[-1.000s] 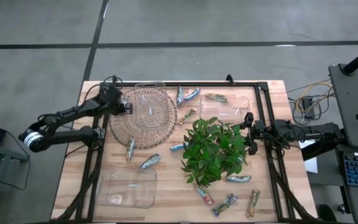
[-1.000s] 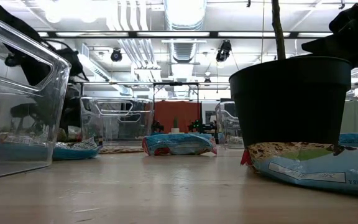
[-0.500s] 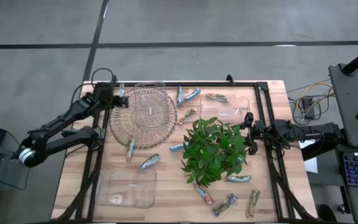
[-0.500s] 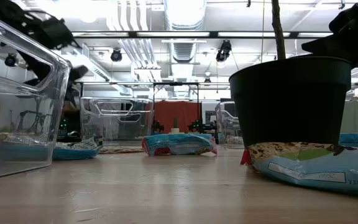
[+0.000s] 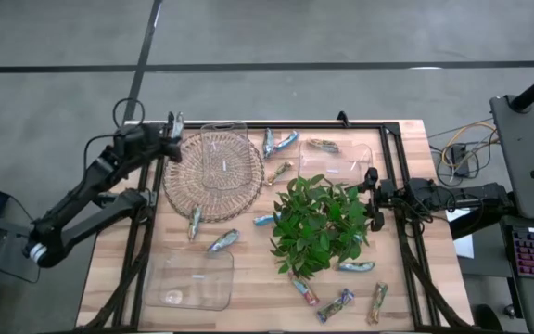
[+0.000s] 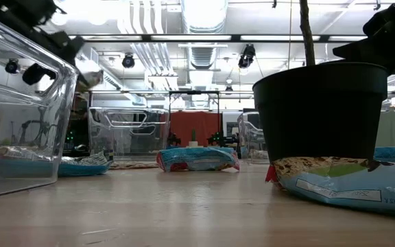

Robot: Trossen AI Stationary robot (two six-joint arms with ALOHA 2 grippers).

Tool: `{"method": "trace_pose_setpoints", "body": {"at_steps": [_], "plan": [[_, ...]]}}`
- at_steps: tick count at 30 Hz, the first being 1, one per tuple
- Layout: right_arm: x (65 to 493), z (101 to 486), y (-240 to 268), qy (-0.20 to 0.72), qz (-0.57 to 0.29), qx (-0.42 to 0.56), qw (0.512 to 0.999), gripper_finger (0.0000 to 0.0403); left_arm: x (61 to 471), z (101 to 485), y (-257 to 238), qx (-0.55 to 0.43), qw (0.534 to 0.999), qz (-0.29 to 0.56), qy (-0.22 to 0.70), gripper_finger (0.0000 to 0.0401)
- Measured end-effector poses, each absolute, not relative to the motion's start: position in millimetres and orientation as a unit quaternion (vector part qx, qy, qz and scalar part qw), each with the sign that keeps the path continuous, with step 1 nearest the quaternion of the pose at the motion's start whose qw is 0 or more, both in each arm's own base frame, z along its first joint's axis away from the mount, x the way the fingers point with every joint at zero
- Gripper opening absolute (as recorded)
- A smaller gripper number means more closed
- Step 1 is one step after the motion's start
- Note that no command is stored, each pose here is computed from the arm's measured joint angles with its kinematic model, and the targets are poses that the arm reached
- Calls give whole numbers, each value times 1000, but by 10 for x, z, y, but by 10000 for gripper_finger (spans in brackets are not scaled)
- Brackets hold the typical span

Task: Pick and place Granola Bars by type
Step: Put the left red granola bar into the top right transparent bin

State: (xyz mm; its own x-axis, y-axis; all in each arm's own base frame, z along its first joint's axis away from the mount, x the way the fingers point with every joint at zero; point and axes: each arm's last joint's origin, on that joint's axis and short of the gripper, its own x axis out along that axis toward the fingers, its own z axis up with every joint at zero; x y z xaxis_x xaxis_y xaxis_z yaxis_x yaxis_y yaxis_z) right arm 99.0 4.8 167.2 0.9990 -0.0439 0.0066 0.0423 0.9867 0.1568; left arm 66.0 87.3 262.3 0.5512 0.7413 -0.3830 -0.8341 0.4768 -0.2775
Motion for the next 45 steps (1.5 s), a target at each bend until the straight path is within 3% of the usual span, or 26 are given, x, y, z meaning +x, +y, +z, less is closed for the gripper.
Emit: {"method": "trace_pose_setpoints", "body": {"at_steps": [16, 25, 35, 45], "plan": [[990, 1672, 48, -5, -22, 79, 997, 224, 567, 2830, 595, -137, 944, 300, 26, 0], [990, 1672, 48, -5, -22, 79, 997, 224, 688, 2916, 720, -110, 958, 265, 3, 0], [990, 1672, 48, -5, -22, 79, 997, 224, 1042, 2955, 933, -107, 974, 198, -14, 0], [989, 1673, 48, -5, -22, 79, 997, 224, 1749, 2947, 937, -85, 983, 162, 16, 0]]}}
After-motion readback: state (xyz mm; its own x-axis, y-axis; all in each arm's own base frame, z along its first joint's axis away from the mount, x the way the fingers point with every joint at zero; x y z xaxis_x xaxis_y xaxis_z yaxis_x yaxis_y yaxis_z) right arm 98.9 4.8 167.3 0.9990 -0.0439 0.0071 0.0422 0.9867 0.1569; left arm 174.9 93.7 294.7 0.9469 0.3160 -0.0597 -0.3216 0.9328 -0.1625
